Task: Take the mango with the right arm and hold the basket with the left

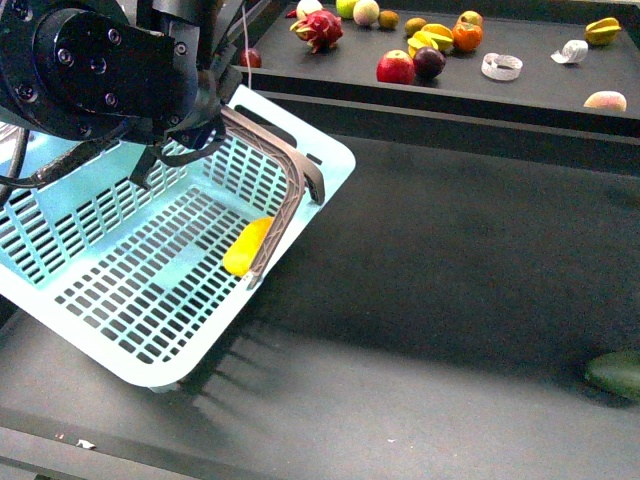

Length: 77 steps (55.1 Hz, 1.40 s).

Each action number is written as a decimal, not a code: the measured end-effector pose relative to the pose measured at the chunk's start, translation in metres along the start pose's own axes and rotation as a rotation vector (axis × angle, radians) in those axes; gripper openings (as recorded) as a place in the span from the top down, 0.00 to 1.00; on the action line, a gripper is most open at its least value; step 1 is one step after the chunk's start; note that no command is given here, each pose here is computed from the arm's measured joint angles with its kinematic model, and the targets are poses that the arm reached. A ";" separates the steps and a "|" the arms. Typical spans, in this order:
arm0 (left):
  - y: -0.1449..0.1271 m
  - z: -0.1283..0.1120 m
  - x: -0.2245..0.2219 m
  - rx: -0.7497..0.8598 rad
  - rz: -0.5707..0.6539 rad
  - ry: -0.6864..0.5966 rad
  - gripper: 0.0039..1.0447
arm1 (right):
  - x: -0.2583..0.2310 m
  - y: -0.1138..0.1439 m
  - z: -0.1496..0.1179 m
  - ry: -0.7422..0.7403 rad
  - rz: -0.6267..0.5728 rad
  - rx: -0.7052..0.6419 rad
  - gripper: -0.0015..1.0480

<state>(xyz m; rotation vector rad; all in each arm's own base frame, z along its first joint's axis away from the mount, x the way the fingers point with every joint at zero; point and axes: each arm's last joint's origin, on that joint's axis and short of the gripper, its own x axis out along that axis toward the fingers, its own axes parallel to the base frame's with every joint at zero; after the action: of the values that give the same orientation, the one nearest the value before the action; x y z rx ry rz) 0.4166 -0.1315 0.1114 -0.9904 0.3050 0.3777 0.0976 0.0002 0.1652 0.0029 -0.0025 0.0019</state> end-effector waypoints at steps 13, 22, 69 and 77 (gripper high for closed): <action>0.008 0.011 0.026 -0.222 0.017 -0.032 0.95 | 0.000 0.000 0.000 0.000 0.001 0.000 0.08; 0.008 0.011 0.035 -0.282 0.013 -0.051 0.95 | 0.000 0.000 0.000 0.000 0.001 0.000 0.08; 0.011 0.047 -0.068 -0.043 0.083 -0.139 0.08 | 0.000 0.000 0.000 0.000 0.001 0.000 0.08; 0.051 0.049 -0.140 0.055 0.131 -0.200 0.08 | 0.000 0.000 0.000 0.000 0.001 0.000 0.08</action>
<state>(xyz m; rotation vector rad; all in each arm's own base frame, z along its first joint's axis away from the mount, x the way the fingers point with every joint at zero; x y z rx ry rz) 0.2730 -0.0881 0.1572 -0.8731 0.1983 0.5806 0.0976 0.0002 0.1652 0.0029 -0.0025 0.0027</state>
